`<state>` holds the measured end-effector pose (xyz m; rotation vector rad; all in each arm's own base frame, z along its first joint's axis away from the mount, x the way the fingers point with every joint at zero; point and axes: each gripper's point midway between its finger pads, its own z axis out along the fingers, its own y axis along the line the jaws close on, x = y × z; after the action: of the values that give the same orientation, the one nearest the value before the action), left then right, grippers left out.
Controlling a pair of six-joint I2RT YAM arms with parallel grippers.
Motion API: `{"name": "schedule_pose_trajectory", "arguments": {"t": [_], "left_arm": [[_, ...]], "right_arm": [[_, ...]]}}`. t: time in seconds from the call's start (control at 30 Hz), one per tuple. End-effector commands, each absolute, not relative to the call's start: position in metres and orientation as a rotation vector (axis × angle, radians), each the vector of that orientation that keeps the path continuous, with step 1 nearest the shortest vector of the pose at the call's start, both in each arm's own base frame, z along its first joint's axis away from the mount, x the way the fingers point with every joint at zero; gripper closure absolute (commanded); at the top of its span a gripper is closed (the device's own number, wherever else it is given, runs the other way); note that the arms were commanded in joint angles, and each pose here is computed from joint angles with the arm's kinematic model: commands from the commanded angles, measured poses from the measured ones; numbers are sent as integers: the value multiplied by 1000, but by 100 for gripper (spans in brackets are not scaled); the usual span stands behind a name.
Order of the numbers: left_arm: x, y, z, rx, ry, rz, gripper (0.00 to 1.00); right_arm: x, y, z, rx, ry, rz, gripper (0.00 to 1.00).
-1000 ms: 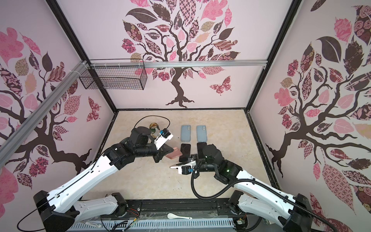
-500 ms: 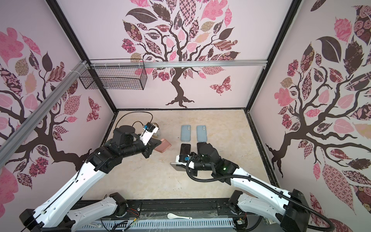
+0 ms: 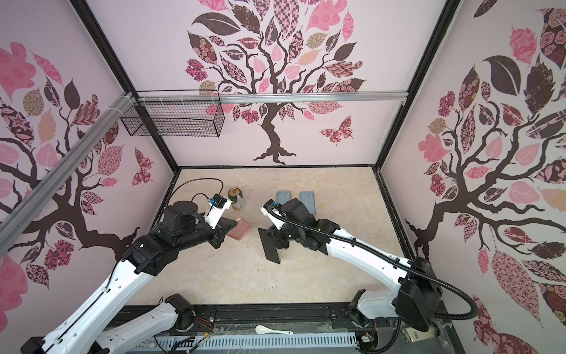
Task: Take the phone out of the phone case
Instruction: Place the phone at the center of the table.
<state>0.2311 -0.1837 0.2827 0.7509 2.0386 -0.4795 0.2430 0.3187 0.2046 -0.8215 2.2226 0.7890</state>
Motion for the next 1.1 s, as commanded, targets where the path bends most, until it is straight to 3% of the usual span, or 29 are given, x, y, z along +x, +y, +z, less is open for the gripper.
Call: {"name": "schedule_pose_trajectory", "arguments": {"t": [0.0,0.17,0.37,0.77,1.07], "left_arm": [[232,-177,275,719,2058,-455,100],[232,-175,270,717,2067,-450,100],[240,-171,266,683,2084,-456,100],[258,-121,266,394,2135,-471,100],[247,-116,261,392,2150,-500,100]], "right_arm": [[259,308,212,-528,2367,747,100],[261,289,207,-505,2367,757,100],[277,288,210,-395,2434,1257,100],[323,318,168,-228,2647,1291,100],[342,347,112,-199,2842,1382,100]]}}
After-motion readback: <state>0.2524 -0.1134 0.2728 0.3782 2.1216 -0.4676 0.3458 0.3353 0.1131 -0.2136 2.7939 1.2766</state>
